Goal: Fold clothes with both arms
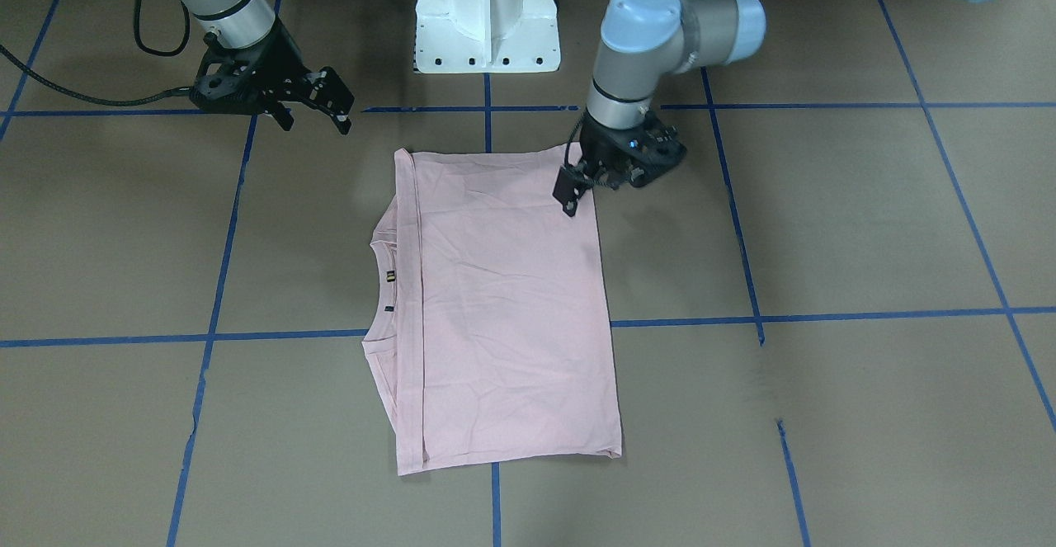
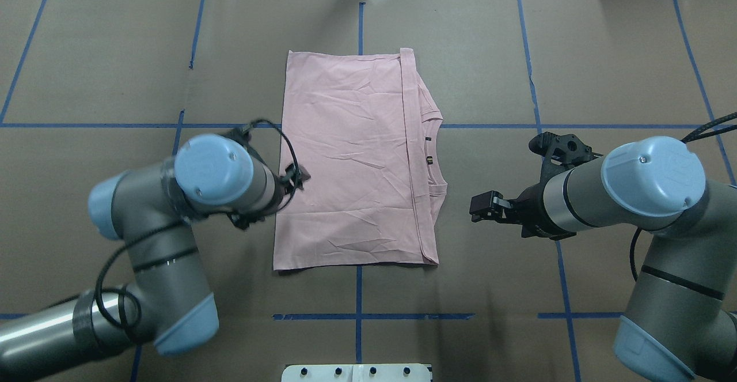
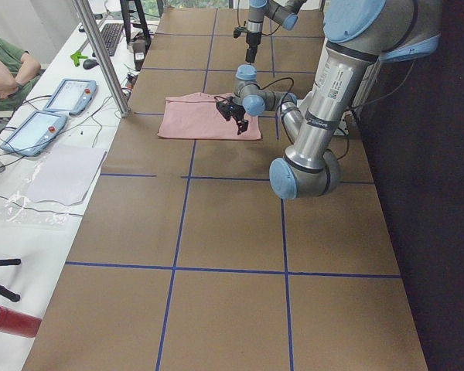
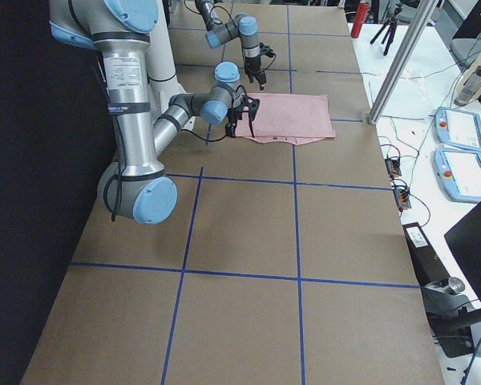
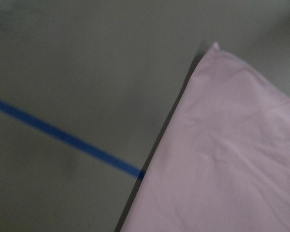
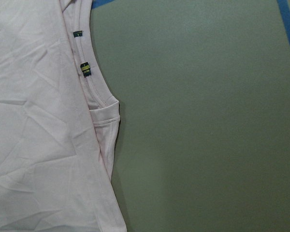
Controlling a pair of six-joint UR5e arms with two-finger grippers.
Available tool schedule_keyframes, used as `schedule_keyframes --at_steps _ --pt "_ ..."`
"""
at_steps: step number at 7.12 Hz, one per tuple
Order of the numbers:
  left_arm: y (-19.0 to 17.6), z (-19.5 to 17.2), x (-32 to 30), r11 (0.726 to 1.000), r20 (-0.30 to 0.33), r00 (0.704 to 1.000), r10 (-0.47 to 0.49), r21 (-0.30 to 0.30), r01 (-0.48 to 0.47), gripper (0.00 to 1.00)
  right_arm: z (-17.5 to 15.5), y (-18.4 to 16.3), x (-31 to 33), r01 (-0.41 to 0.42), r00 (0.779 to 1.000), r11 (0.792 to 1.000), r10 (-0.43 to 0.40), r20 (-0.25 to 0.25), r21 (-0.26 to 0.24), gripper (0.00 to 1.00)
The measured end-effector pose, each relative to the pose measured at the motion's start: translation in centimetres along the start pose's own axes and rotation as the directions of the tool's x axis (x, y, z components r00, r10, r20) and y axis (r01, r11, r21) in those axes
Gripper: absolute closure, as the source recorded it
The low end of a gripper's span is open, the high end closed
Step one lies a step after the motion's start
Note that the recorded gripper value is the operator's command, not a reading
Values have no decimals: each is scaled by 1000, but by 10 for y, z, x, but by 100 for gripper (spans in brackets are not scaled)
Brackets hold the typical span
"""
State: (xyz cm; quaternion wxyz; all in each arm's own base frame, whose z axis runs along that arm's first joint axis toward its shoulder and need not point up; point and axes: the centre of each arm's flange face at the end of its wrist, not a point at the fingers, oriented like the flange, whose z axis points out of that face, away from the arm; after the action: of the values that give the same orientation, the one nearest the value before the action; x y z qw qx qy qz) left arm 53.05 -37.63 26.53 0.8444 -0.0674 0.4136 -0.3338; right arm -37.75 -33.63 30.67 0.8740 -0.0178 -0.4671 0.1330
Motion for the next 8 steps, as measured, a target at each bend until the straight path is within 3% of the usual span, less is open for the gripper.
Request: schedule_keyframes --at_steps 2,4,6,7,8 --pt "55 16 -24 998 57 996 -64 -25 66 1 -1 -2 0 -1 1000 1000 1 0 6 0" --pt "71 26 -38 997 85 994 -71 -31 74 4 -1 -3 0 -3 1000 1000 3 0 9 0" --pt "71 29 -44 997 95 993 -72 -26 75 19 -1 -4 0 -4 1000 1000 4 0 10 0" --pt "71 30 -45 997 96 993 -72 -25 75 38 -1 -4 0 -4 1000 1000 4 0 9 0" --pt "71 30 -45 997 96 993 -74 -22 76 75 -1 -4 0 -4 1000 1000 4 0 9 0"
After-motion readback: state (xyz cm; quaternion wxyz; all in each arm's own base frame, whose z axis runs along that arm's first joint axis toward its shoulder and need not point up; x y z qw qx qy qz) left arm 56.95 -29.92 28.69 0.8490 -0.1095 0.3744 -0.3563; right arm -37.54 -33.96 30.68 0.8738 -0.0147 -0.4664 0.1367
